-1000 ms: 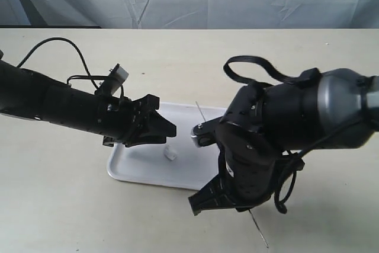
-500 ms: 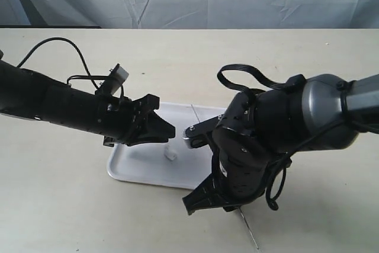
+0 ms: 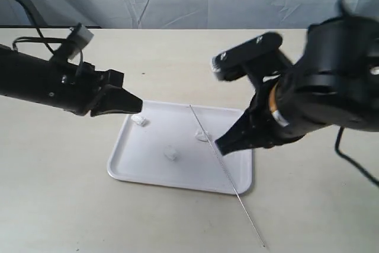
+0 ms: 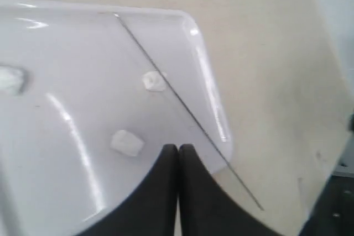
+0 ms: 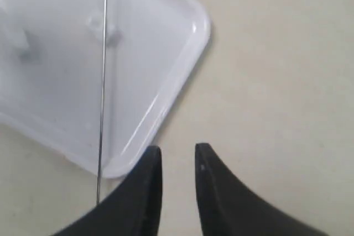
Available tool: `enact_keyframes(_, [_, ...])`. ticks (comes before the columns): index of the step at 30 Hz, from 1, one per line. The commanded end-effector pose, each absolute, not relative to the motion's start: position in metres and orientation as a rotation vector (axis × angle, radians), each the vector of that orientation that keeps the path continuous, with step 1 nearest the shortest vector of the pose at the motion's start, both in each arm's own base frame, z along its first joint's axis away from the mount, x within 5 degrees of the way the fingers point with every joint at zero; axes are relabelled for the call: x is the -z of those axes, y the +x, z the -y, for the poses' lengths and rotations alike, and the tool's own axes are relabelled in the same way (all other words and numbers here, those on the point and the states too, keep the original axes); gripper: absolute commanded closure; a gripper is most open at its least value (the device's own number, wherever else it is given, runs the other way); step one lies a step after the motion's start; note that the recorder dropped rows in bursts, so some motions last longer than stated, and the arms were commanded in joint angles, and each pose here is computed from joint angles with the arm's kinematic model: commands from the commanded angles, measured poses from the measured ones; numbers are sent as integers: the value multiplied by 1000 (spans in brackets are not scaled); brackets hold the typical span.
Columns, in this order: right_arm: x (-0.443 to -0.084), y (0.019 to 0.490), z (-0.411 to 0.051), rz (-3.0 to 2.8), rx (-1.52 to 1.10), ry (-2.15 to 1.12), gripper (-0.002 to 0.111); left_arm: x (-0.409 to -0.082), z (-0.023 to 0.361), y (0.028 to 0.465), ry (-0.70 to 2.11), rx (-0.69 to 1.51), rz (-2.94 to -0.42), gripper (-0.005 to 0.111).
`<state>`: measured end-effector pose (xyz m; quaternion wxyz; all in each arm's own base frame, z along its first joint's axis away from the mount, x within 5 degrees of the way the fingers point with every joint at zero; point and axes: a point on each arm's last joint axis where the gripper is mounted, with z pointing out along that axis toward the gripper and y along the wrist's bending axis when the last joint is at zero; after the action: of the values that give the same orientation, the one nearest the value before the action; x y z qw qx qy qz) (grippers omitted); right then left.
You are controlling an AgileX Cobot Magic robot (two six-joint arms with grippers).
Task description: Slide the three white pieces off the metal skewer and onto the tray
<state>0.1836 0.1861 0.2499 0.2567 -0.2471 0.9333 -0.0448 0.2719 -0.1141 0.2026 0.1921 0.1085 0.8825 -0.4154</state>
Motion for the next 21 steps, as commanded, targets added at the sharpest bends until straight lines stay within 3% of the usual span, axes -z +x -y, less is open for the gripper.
enact_keyframes(1, [-302, 172, -162, -2323, -8, -573, 86, -235, 95, 250, 307, 885, -2429, 107])
enact_keyframes(11, [-368, 136, -106, -1949, -127, -500, 87, -313, 58, 165, 250, 517, -2061, 107])
enact_keyframes(16, [-365, 117, -83, -1840, -174, -514, 91, -339, 39, 114, 210, 389, -1915, 107])
enact_keyframes(21, [-336, 97, -58, -1832, -214, -486, 93, -345, 24, 63, 141, 340, -1870, 107])
